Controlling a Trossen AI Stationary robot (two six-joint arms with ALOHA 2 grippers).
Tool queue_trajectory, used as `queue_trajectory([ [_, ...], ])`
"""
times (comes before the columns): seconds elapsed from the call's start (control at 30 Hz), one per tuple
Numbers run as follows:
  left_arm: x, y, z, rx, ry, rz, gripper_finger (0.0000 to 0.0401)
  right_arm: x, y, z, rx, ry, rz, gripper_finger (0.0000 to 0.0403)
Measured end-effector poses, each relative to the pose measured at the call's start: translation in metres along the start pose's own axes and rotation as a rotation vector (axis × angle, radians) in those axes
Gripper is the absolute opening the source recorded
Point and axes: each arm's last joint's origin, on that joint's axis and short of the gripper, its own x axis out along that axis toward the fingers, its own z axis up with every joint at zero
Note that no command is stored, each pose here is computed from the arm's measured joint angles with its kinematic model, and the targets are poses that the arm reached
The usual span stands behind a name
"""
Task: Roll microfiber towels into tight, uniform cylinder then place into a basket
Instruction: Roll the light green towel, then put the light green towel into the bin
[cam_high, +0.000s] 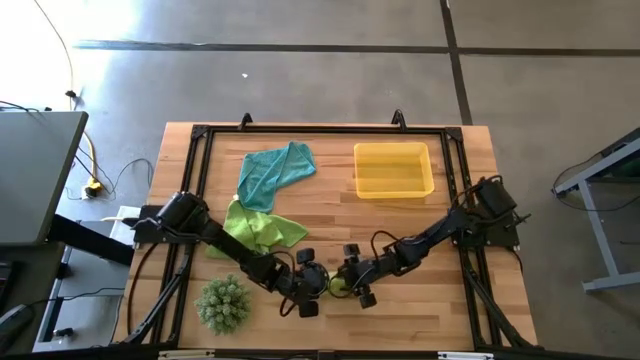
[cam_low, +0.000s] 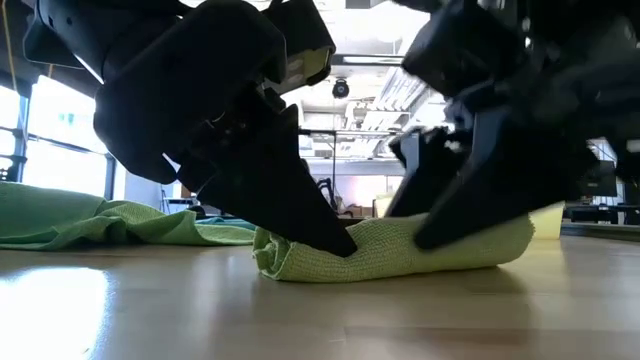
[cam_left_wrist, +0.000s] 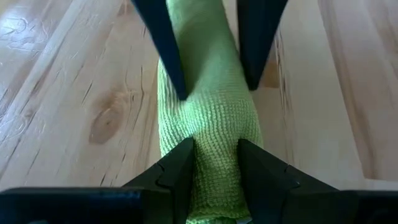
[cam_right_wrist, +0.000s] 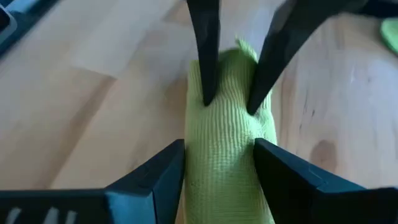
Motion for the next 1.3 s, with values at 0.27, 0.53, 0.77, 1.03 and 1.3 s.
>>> queue_trajectory([
  [0.27,-0.003,0.001,0.001,-0.043,0.005,0.015,0.0113,0.013,0.0,-0.013,0.062,0.051,-0.033,0.0166],
  [0.53,-0.022,-0.003,0.009,-0.036,0.026,-0.03,0.0113,0.013,-0.001,-0.018,0.139,0.103,-0.044,0.0041],
  [0.77,-0.05,-0.004,0.018,-0.049,0.062,-0.029,0.0113,0.003,-0.011,-0.011,0.13,0.109,-0.06,0.0028],
  [1.03,-0.07,-0.008,0.024,-0.064,0.056,-0.042,0.0113,-0.065,-0.048,0.013,0.094,0.203,-0.235,0.0006],
  [1.3,-0.072,-0.01,0.023,-0.081,0.049,-0.038,0.0113,-0.161,-0.089,0.019,0.099,0.281,-0.541,0.001],
])
